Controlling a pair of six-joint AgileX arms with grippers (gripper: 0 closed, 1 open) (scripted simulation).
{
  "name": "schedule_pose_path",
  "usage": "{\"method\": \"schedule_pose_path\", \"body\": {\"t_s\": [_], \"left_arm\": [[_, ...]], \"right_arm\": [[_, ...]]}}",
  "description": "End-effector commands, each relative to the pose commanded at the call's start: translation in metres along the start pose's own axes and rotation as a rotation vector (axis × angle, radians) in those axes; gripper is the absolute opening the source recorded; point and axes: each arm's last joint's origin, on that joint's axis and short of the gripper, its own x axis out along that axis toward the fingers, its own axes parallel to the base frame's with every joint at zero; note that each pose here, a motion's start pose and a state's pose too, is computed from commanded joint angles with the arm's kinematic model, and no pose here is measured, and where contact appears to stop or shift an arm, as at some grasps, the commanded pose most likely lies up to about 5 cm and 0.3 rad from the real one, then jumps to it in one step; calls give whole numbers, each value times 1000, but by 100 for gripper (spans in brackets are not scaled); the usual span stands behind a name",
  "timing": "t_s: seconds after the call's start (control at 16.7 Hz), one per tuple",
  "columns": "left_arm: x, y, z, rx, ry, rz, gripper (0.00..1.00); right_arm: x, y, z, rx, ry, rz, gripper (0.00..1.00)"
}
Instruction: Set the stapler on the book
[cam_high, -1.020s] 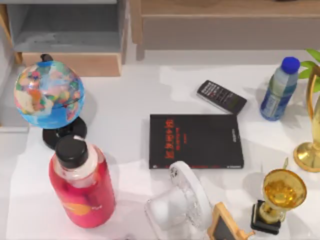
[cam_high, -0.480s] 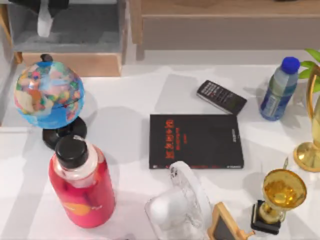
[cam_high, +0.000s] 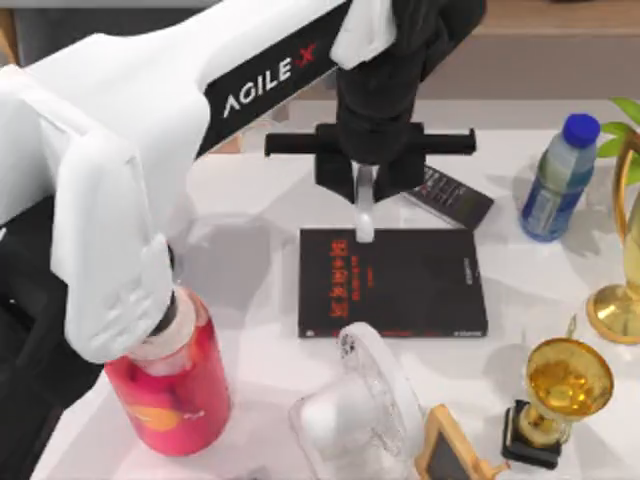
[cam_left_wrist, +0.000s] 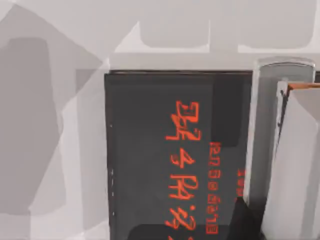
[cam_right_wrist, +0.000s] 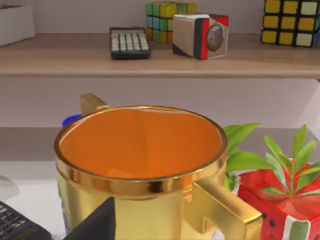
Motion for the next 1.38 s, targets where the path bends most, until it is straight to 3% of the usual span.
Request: {"method": "schedule_pose_path", "body": {"t_s": [0.24, 0.54, 0.84, 1.08, 1.38], "left_arm": [[19, -29, -24, -12, 49, 1, 0], [19, -28, -23, -13, 48, 1, 0], [48, -29, -26, -12, 49, 1, 0], [49, -29, -26, -12, 49, 1, 0], [49, -29, -26, -12, 49, 1, 38]], "right_arm": [[0, 0, 0, 0, 0, 0, 100], [0, 0, 0, 0, 0, 0, 100], [0, 0, 0, 0, 0, 0, 100], [0, 0, 0, 0, 0, 0, 100], [0, 0, 0, 0, 0, 0, 100]]}}
